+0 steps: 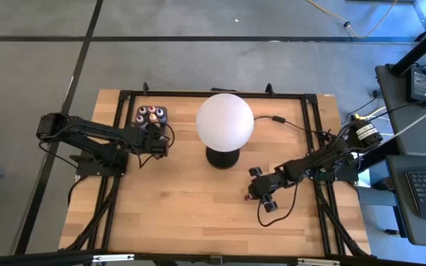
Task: Pick & Place food coloring
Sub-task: Put the small red food coloring bottle into the black container
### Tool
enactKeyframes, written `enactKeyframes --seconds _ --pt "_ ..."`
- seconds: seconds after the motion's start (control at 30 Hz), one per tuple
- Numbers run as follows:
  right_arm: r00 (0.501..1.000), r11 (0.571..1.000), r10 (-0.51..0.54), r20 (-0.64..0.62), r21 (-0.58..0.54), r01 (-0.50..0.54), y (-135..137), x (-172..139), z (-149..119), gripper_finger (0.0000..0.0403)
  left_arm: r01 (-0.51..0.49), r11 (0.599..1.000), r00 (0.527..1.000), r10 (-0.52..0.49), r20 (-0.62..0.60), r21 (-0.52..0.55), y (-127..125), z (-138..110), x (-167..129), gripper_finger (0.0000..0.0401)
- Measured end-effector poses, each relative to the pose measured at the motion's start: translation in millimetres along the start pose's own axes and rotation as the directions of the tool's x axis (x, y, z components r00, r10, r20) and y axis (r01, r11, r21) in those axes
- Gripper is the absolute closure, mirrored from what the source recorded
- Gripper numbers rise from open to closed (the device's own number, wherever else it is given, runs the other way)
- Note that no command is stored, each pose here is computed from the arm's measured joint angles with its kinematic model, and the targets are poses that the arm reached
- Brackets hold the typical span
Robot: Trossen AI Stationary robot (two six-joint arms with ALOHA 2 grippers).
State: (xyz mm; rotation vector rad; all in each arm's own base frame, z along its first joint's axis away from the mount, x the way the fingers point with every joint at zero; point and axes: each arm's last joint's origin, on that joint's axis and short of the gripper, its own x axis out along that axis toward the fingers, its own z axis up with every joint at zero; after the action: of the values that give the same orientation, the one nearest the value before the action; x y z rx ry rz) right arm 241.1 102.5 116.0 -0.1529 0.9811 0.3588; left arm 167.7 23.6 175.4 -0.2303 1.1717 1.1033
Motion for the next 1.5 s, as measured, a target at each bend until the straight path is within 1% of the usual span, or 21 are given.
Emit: enactKeyframes --seconds 0.13,0.27,0.37,0.43,0.53,0.6,0.63,0.7,0.73,0.8,0.87,0.93,1.0,1.1,1.23,1.33,1.4,1.5 --pt "1.0 1.0 -0.001 -0.001 0.002 0.001 -0.1 0.0 -0.1 0.0289 0.023 0.999 0.999 -0.024 0.022 0.035 0.1 2.7 -6.4 0.0312" --pt "1.0 1.0 -0.002 -0.002 0.002 0.002 -0.2 0.0 -0.1 0.0319 0.066 0.996 0.995 -0.07 0.07 0.06 0.8 9.0 -19.7 0.0312" --pt "1.0 1.0 -0.001 -0.002 0.002 0.001 -0.2 -0.2 -0.1 0.0335 0.117 0.989 0.99 -0.123 0.065 0.093 2.0 10.6 -27.1 0.0312" --pt "1.0 1.0 -0.001 -0.003 0.002 0.001 -0.2 -0.3 -0.2 0.0338 0.146 0.984 0.987 -0.152 0.06 0.1 3.1 10.9 -30.0 0.0312" --pt "1.0 1.0 0.0 -0.004 0.005 0.0 -0.2 -0.3 -0.2 0.0337 0.184 0.981 0.979 -0.189 0.079 0.067 4.8 11.5 -35.1 0.0312" --pt "1.0 1.0 0.0 -0.003 0.006 0.0 -0.2 -1.0 0.0 0.0336 0.239 0.969 0.963 -0.245 0.112 0.068 1.8 12.1 -40.2 0.0312" --pt "1.0 1.0 0.0 -0.003 0.005 0.0 -0.1 -1.2 0.0 0.0336 0.281 0.955 0.949 -0.291 0.123 0.09 -1.4 12.6 -43.1 0.0312" --pt "1.0 1.0 -0.018 0.0 0.003 0.018 -0.4 -1.6 0.2 0.0337 0.378 0.913 0.905 -0.399 0.148 0.152 -10.8 14.3 -49.9 0.0312" --pt "1.0 1.0 -0.026 0.001 0.002 0.026 -0.6 -2.2 0.4 0.0337 0.429 0.885 0.874 -0.457 0.166 0.182 -16.4 15.5 -54.0 0.0312" --pt "0.999 0.999 -0.035 0.008 0.001 0.035 -0.8 -2.3 1.0 0.0336 0.518 0.82 0.798 -0.566 0.208 0.244 -29.4 18.4 -62.8 0.0312" --pt "0.999 0.999 -0.045 0.025 0.002 0.045 -1.6 -2.3 2.6 0.0336 0.576 0.757 0.716 -0.649 0.257 0.309 -41.7 20.7 -72.3 0.0312" --pt "0.997 0.998 -0.063 0.04 -0.004 0.064 -2.8 -2.5 4.1 0.0336 0.607 0.704 0.633 -0.709 0.311 0.368 -53.8 22.5 -81.6 0.0312" --pt "0.993 0.996 -0.09 0.076 -0.013 0.091 -4.1 -2.7 7.3 0.0337 0.622 0.664 0.562 -0.748 0.353 0.416 -65.1 23.4 -88.7 0.0312" --pt "0.974 0.989 -0.143 0.175 -0.018 0.148 -6.3 -4.1 16.9 0.0337 0.614 0.618 0.473 -0.786 0.398 0.491 -81.4 24.1 -95.9 0.0312" --pt "0.935 0.98 -0.189 0.299 -0.008 0.2 -7.8 -7.4 29.1 0.0336 0.593 0.565 0.405 -0.825 0.394 0.573 -105.0 20.8 -95.2 0.0312" --pt "0.911 0.972 -0.224 0.346 0.016 0.233 -9.1 -9.4 34.0 0.0335 0.587 0.521 0.376 -0.853 0.361 0.62 -123.9 16.9 -88.3 0.031" --pt "0.902 0.972 -0.231 0.366 0.039 0.233 -11.6 -10.3 36.2 0.0335 0.574 0.509 0.36 -0.86 0.362 0.641 -136.5 14.9 -82.8 0.0304" --pt "0.894 0.969 -0.245 0.375 0.116 0.217 -16.8 -11.8 40.1 0.0335 0.554 0.5 0.32 -0.866 0.384 0.665 -154.5 13.3 -75.0 0.0285"
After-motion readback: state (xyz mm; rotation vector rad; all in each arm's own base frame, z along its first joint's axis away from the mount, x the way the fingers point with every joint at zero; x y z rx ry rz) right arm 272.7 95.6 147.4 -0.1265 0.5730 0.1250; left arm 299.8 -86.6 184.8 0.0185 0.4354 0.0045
